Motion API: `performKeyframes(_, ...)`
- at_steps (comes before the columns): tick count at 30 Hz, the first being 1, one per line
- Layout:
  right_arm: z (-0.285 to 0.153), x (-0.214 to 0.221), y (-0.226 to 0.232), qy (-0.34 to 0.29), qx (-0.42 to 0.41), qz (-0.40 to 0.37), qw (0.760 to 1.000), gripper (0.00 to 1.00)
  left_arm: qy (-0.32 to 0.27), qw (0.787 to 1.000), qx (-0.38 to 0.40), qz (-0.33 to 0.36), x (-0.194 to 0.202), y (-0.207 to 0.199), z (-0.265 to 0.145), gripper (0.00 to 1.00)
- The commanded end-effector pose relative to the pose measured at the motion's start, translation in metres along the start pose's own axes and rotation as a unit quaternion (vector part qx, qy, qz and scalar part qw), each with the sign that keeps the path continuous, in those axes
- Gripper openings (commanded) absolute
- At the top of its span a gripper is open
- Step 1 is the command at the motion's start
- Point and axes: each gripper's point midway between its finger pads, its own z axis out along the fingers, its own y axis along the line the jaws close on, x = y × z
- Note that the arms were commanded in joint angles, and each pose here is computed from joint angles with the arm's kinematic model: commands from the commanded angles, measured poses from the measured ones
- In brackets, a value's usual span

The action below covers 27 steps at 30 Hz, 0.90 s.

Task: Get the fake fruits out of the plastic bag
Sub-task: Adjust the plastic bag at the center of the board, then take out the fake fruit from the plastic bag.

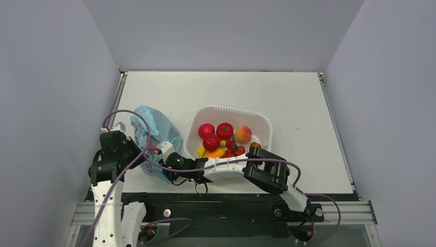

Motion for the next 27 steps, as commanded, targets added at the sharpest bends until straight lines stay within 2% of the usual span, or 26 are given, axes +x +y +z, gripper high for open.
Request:
performKeyframes(1, -0.020, -0.029, -0.003, -0.017, -0.001, 0.013, 1.000, 0.15, -0.046, 0.999, 0.001, -0.004, -0.020, -0.005, -0.007, 0.00)
performKeyframes(4, -0.043, -0.063, -0.005, -0.052, -0.005, 0.030, 0.998, 0.19, -0.047, 0.999, 0.007, -0.007, -0.019, -0.006, -0.006, 0.00)
performKeyframes(8, -0.070, -0.109, -0.008, -0.105, -0.016, 0.042, 0.993, 0.34, -0.045, 0.999, 0.018, -0.004, -0.017, -0.010, -0.005, 0.00)
performKeyframes(12, -0.078, -0.141, -0.014, -0.137, -0.010, 0.042, 0.990, 0.43, -0.047, 0.999, 0.020, -0.002, -0.018, -0.011, -0.004, 0.00)
performKeyframes(18, -0.063, -0.163, -0.033, -0.145, 0.027, 0.036, 0.988, 0.48, -0.054, 0.998, 0.027, 0.002, -0.019, -0.012, -0.006, 0.00)
performKeyframes(27, -0.027, -0.161, -0.064, -0.102, 0.125, -0.035, 0.986, 0.51, -0.052, 0.998, 0.035, 0.006, -0.018, -0.015, -0.004, 0.00)
